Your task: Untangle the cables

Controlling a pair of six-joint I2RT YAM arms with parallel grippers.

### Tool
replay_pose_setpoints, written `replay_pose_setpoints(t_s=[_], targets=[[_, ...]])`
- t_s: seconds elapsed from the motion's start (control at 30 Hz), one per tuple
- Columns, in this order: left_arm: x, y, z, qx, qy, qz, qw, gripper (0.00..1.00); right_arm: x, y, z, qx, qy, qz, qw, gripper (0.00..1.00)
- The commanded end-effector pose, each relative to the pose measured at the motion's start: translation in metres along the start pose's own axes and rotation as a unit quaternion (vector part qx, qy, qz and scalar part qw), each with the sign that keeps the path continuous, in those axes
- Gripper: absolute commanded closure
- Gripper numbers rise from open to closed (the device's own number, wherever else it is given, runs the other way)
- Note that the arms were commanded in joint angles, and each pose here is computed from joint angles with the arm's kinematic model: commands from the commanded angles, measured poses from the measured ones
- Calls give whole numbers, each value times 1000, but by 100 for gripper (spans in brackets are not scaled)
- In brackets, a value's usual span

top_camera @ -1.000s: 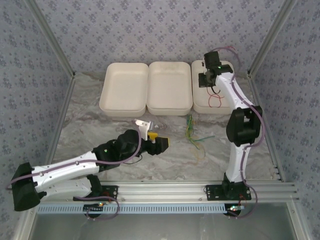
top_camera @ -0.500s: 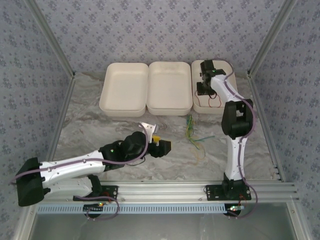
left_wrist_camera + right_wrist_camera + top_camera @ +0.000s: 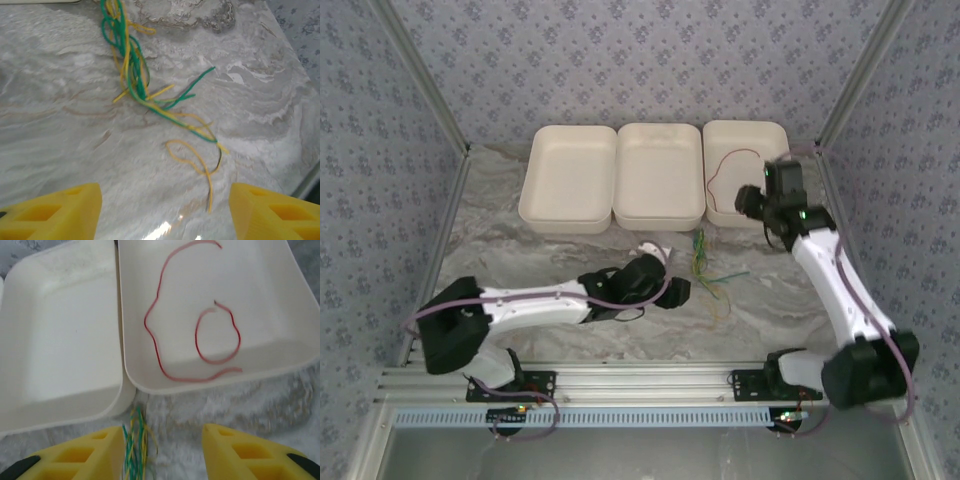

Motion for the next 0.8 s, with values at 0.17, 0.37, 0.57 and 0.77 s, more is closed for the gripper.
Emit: replay_pose_setpoints(t_s=[0.17, 0.37, 0.57, 0.77], targets=[[-73, 28, 7, 12, 44, 16, 999, 30, 25, -96, -5, -139, 44, 24, 989, 52], [-117, 33, 2, -4, 45, 44, 998, 43, 33, -118, -8, -140, 46, 33, 988, 52], [-146, 27, 17, -11, 95, 43, 994, 55, 33, -121, -5, -145, 63, 35, 987, 53], [-134, 32, 21, 2, 66, -7, 998, 100, 33, -122, 0, -135, 78, 37, 987, 58]])
Point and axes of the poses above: each hand's point on the last joint's axis, 136 mm out from that joint toward the fingers, its own x axis back along the fingers, its own z axis along the line the jaws close on, y = z × x, the point moved 8 cm from there along x, back along the fingers, and after that the axes turned 15 degrees about x, right-handed, at the moved point
